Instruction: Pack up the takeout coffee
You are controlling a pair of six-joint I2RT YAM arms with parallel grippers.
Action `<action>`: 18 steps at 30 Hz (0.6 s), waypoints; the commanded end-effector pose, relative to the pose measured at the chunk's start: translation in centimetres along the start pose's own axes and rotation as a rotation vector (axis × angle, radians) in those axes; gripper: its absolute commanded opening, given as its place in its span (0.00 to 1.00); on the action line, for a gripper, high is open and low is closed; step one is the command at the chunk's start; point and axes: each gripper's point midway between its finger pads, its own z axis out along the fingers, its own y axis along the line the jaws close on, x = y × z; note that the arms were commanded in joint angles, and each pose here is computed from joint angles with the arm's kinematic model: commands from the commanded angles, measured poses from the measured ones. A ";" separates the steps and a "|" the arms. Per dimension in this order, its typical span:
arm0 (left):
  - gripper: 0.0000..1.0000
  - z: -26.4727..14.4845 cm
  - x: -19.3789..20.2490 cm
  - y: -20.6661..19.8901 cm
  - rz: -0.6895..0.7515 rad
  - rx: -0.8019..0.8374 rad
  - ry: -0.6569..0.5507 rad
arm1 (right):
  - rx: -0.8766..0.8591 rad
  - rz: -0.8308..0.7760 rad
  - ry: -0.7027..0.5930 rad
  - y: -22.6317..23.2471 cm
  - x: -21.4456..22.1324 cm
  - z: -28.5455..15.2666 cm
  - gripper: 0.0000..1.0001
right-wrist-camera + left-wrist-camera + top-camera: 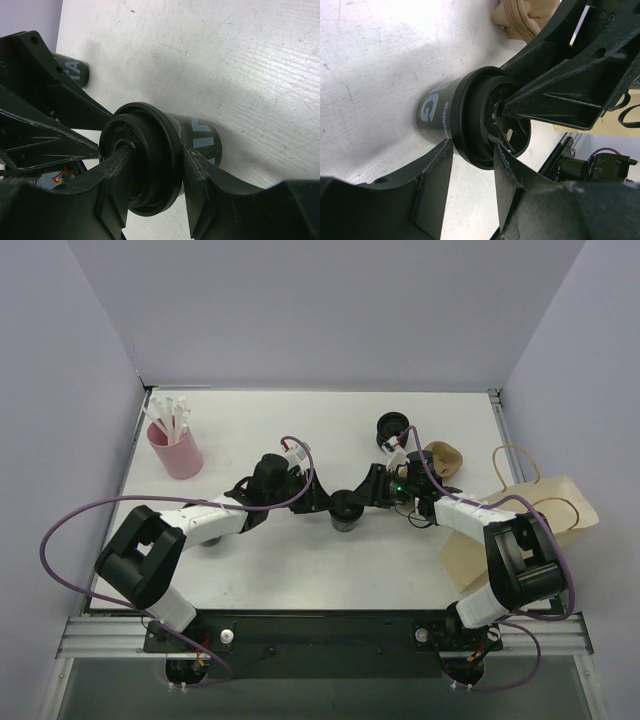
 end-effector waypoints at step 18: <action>0.47 -1.6 -2.1 0.4 0.001 0.078 -0.065 | 0.183 0.122 0.215 -5.0 7.5 -0.4 0.28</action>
